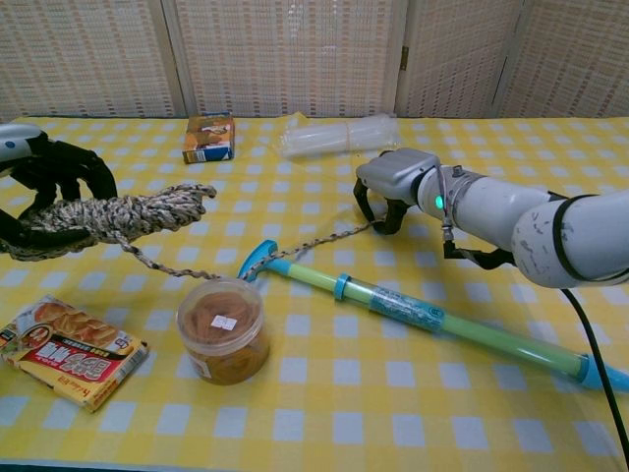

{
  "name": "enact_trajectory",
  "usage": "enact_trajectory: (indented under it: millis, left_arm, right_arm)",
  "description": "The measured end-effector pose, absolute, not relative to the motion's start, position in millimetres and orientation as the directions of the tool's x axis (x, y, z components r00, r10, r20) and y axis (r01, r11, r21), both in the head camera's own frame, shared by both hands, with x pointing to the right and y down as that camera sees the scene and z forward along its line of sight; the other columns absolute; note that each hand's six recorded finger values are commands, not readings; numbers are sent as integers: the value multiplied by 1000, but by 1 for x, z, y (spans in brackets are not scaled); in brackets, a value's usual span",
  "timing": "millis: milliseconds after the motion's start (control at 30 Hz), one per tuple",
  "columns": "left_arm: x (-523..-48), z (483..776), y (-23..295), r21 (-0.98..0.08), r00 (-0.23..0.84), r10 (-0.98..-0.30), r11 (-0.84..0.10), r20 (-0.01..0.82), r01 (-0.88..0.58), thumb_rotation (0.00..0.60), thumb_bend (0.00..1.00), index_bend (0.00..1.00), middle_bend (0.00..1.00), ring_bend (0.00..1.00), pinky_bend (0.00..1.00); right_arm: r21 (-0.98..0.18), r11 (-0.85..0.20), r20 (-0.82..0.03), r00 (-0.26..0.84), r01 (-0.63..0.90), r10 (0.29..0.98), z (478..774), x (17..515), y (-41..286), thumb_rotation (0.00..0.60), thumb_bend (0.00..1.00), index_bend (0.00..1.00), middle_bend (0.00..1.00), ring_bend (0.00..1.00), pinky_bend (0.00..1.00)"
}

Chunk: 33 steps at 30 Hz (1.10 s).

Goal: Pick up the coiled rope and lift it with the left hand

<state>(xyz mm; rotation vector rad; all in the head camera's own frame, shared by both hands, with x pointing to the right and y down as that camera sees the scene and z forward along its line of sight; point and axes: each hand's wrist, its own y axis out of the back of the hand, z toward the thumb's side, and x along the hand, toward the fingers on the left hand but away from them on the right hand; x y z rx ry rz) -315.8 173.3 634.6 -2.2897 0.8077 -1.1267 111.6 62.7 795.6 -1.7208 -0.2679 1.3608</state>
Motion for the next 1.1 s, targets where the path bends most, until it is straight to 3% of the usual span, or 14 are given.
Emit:
enact_trajectory:
  millis: [767, 1100]
  left_arm:
    - [-319, 635, 171, -619, 484, -684, -718, 545, -317, 600, 698, 619, 634, 638, 740]
    - [-309, 629, 162, -610, 503, -697, -706, 511, -360, 600, 698, 619, 634, 638, 740]
  right_arm:
    - [-743, -575, -670, 361, -344, 649, 798, 113, 61, 600, 426, 605, 315, 189, 44]
    - [-778, -561, -627, 381, -282, 679, 779, 123, 52, 600, 461, 646, 361, 233, 45]
